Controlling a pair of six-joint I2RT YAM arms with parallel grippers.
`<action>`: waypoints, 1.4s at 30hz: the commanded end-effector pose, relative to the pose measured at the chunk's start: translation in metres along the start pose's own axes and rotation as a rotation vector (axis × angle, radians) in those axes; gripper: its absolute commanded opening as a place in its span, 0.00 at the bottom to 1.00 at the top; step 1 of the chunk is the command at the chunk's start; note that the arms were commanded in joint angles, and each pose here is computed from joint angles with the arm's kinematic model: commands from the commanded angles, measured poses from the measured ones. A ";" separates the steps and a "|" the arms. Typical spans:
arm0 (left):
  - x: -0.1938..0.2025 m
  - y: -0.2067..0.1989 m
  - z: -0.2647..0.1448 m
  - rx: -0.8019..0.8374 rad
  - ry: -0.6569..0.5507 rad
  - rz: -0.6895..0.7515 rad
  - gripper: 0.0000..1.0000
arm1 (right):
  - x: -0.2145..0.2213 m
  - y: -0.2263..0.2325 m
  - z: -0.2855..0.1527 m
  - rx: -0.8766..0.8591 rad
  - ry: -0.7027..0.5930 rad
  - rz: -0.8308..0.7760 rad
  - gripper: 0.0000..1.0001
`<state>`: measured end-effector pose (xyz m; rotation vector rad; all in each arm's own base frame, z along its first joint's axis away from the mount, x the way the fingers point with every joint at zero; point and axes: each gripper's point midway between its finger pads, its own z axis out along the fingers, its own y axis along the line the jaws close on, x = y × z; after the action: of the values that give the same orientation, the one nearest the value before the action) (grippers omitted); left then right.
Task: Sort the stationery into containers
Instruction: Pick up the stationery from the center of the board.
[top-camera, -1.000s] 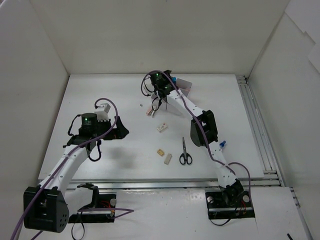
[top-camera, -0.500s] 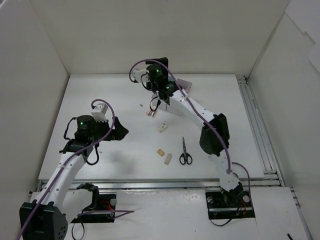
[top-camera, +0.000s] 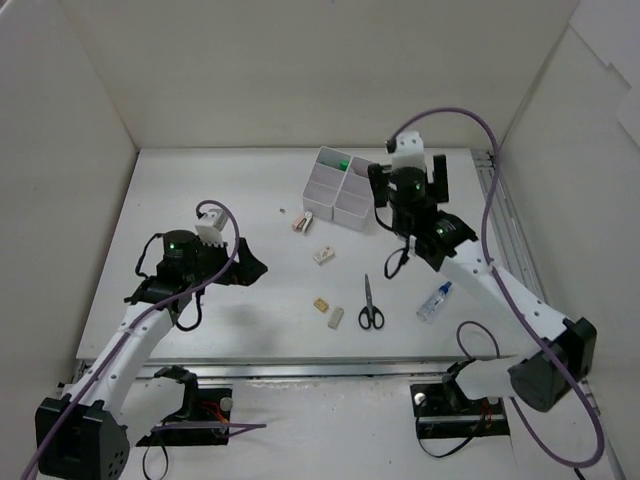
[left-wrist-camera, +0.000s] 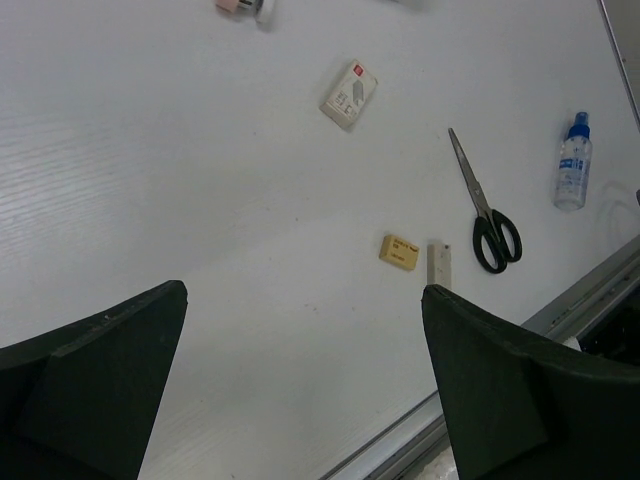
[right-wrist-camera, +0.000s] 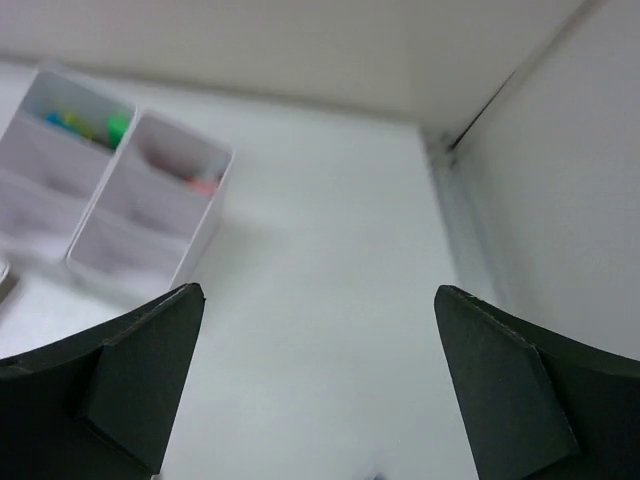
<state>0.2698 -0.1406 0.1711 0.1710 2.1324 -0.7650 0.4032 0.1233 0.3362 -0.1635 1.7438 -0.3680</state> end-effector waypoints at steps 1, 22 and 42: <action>-0.028 -0.026 0.002 0.074 -0.053 0.077 1.00 | 0.082 0.009 -0.035 -0.030 0.205 0.355 0.98; -0.015 -0.050 0.030 0.064 0.029 0.156 0.99 | 0.346 -0.039 -0.074 0.262 0.951 0.582 0.98; -0.014 -0.039 0.043 0.009 0.057 0.163 0.99 | 0.376 -0.031 -0.083 0.200 1.064 0.640 0.33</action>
<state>0.2781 -0.1886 0.1497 0.3481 2.2333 -0.6838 0.2385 -0.0110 0.0058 0.8836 2.6429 -0.1703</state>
